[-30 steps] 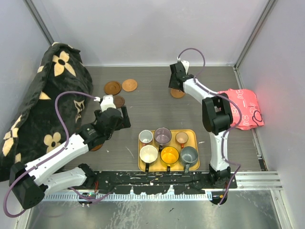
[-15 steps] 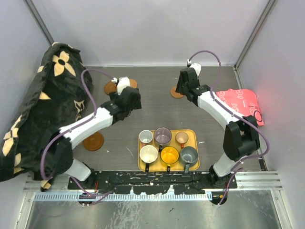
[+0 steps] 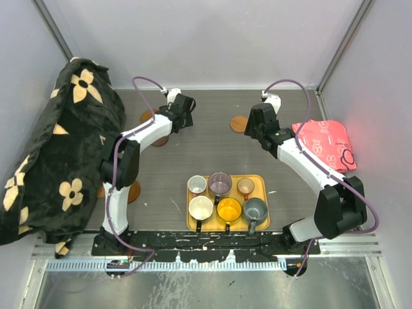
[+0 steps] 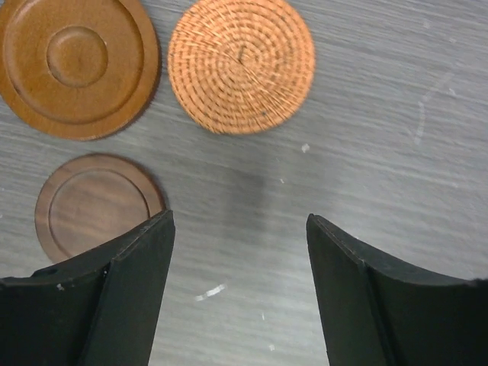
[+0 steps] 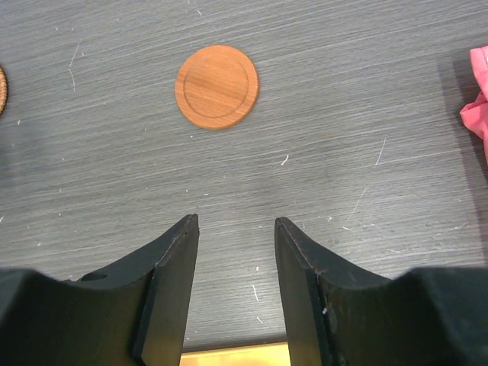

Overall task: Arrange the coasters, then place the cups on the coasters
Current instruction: Move the coaster to the center of the board.

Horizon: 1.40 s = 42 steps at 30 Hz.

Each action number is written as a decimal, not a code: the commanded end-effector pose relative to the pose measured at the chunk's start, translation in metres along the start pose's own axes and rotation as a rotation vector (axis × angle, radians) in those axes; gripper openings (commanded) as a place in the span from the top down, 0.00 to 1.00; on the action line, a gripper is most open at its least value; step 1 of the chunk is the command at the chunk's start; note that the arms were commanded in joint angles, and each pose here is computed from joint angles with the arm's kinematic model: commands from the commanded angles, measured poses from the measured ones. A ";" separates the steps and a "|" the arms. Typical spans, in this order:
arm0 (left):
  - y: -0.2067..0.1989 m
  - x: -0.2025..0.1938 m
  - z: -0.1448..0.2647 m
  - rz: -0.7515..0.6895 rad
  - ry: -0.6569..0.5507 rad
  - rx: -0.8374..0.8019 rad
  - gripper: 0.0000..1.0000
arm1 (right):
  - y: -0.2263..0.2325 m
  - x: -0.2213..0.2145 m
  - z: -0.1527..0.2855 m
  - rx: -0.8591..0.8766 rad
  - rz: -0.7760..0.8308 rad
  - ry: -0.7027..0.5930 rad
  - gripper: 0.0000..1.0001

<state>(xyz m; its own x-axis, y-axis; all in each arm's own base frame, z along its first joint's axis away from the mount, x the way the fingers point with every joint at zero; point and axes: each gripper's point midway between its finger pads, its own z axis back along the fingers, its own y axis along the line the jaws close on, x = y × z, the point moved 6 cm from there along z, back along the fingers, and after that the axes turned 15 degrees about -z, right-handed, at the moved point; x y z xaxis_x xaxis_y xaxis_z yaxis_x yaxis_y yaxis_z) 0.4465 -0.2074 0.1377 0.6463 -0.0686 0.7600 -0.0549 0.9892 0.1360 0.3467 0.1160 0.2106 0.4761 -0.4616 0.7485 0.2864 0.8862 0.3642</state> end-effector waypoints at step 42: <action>0.010 0.031 -0.108 -0.081 0.101 0.012 0.56 | 0.004 -0.002 -0.006 0.037 -0.002 -0.003 0.50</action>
<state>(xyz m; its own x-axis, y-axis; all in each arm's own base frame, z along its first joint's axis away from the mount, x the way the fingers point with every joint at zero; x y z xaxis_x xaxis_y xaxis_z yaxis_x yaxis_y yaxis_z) 0.5491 -0.1883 0.0920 0.7011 -0.1168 0.7034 -0.0265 0.9816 0.1893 0.3448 0.1178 0.1954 0.5140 -0.4501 0.7302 0.2846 0.8925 0.3498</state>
